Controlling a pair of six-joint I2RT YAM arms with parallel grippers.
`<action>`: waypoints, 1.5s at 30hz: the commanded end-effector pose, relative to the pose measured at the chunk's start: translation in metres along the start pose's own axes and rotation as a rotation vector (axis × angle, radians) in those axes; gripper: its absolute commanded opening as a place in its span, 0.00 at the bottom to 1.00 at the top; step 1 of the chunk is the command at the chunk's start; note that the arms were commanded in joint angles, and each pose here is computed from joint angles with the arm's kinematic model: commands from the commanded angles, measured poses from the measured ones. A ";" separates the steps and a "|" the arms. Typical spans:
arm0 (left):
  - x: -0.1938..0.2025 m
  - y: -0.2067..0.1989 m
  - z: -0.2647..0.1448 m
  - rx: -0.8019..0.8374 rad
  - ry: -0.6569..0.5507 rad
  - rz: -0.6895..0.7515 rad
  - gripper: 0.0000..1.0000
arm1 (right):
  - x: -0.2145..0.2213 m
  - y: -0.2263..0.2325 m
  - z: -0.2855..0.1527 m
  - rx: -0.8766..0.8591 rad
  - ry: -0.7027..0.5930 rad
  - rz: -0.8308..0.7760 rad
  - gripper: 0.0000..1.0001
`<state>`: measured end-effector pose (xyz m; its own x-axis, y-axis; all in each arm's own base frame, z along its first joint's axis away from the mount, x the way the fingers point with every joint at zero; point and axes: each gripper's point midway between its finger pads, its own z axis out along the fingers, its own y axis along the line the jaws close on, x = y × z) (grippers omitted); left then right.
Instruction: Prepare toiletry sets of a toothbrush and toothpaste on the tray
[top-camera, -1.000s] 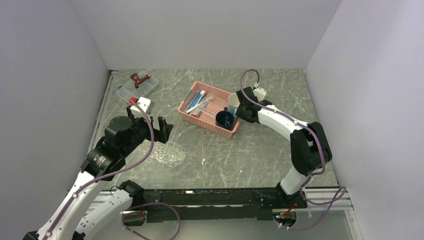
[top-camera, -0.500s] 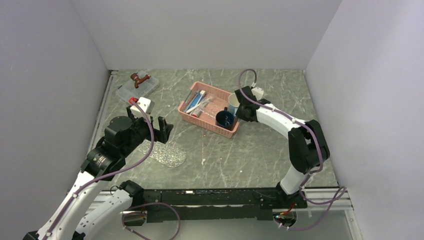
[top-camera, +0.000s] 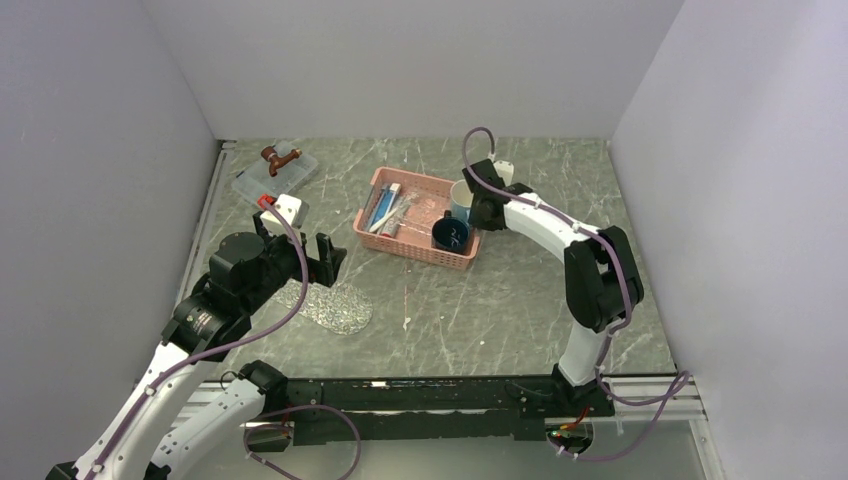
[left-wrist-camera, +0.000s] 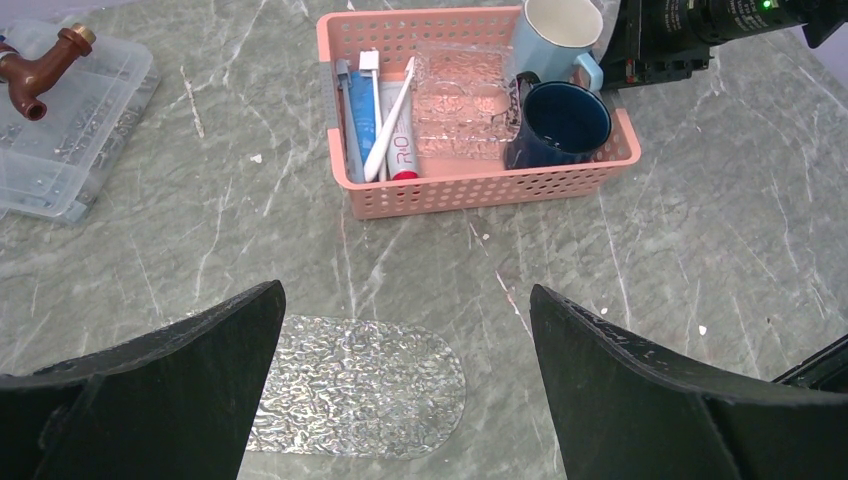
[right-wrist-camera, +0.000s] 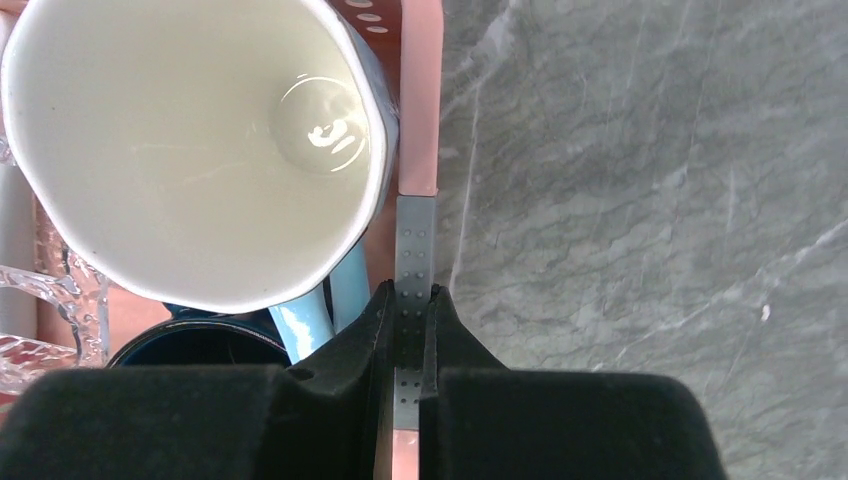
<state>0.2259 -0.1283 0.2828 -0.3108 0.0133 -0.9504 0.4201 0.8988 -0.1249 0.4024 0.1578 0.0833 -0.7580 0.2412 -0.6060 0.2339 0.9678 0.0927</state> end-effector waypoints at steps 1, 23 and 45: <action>-0.005 0.000 0.002 0.000 -0.016 0.012 0.99 | -0.032 0.011 -0.004 -0.051 -0.072 -0.130 0.00; 0.001 0.003 0.009 -0.016 0.013 0.018 0.99 | -0.051 0.002 0.033 -0.087 -0.046 -0.316 0.00; 0.006 0.009 0.013 -0.050 0.031 0.013 0.99 | -0.082 -0.010 -0.022 -0.044 -0.133 -0.245 0.40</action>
<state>0.2343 -0.1296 0.2707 -0.3493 0.0363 -0.9363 0.4007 0.9091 -0.1143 0.4459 0.1418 0.0929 -0.7830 -0.0447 -0.6204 -0.0306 0.9990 -0.0333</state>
